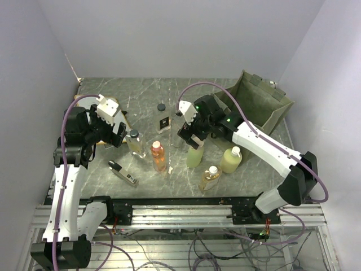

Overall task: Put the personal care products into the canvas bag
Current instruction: Pick up the care product from the center of the board.

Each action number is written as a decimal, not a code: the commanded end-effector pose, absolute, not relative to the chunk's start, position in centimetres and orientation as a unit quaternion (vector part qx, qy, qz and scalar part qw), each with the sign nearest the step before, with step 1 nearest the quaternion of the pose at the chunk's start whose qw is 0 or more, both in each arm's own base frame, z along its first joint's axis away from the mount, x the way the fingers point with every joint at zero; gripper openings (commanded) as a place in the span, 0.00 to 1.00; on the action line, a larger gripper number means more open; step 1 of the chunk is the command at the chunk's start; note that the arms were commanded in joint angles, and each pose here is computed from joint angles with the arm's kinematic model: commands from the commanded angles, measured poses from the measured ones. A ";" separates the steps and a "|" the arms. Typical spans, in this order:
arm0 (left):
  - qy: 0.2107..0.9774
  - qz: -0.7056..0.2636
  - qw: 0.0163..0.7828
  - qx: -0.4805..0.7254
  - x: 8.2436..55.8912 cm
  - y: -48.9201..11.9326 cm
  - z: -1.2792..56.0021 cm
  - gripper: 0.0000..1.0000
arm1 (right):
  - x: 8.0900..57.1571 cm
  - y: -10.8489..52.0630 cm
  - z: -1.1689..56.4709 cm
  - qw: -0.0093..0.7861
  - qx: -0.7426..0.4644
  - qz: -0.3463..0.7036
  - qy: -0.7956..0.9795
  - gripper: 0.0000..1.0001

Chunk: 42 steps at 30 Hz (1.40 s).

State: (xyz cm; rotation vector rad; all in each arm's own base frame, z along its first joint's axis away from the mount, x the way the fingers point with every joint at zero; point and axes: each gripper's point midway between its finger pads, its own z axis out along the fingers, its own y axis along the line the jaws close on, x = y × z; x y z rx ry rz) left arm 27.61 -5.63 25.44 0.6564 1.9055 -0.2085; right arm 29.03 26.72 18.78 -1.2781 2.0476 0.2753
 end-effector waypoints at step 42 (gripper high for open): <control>0.788 -0.085 0.536 0.290 28.1 -5.9 25.8 0.99 | 24.5 21.6 15.8 0.199 -0.509 0.127 0.828 0.74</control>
